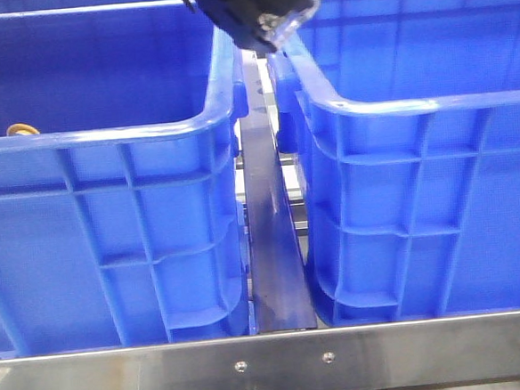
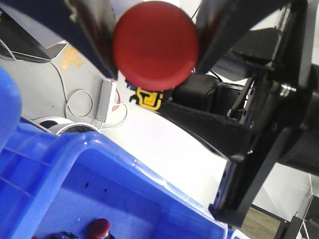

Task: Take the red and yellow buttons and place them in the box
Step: 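Release the red button from the left gripper and withdraw it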

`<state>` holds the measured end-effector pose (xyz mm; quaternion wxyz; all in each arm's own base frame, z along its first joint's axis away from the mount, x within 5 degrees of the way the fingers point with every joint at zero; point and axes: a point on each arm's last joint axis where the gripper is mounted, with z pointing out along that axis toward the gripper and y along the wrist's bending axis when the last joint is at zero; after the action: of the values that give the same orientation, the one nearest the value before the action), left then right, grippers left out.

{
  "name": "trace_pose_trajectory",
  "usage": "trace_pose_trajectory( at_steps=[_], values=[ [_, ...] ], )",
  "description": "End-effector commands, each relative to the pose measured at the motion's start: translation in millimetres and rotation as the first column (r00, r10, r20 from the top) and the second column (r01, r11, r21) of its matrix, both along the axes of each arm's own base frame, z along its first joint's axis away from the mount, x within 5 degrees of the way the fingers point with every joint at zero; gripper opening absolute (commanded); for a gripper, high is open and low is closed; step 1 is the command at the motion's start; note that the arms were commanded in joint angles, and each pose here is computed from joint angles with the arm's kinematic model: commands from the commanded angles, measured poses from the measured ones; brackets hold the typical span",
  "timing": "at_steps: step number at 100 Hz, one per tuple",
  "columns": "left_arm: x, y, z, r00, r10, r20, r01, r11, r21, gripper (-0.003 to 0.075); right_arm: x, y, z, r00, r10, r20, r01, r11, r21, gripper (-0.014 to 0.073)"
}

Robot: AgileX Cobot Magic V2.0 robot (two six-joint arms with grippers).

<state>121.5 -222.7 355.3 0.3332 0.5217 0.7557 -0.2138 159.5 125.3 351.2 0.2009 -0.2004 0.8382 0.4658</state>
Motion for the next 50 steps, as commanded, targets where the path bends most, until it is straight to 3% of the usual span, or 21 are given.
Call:
trace_pose_trajectory(
  at_steps=[1, 15, 24, 31, 50],
  values=[
    [-2, 0, 19, 0.999, 0.007, 0.036, -0.003, 0.995, -0.104, 0.0134, -2, 3, 17, 0.999, -0.012, 0.039, 0.008, 0.996, 0.092, 0.0180],
    [-2, 0, 20, 0.999, 0.008, 0.044, -0.003, 0.994, -0.107, 0.0465, -2, 2, 22, 0.998, -0.018, 0.067, 0.012, 0.995, 0.097, 0.0180],
    [-2, 0, 20, 0.999, 0.009, 0.051, -0.003, 0.994, -0.108, 0.0619, -1, 2, 26, 0.996, -0.022, 0.090, 0.014, 0.996, 0.091, 0.0180],
    [-1, 0, 20, 0.998, 0.009, 0.057, -0.003, 0.995, -0.104, 0.0666, 1, 1, 30, 0.992, -0.035, 0.118, 0.026, 0.997, 0.078, 0.0180],
    [7, 10, 25, 0.996, 0.076, 0.049, -0.069, 0.989, -0.132, 0.0663, 11, -7, 37, 0.974, -0.121, 0.192, 0.112, 0.992, 0.058, 0.0180]
  ],
)
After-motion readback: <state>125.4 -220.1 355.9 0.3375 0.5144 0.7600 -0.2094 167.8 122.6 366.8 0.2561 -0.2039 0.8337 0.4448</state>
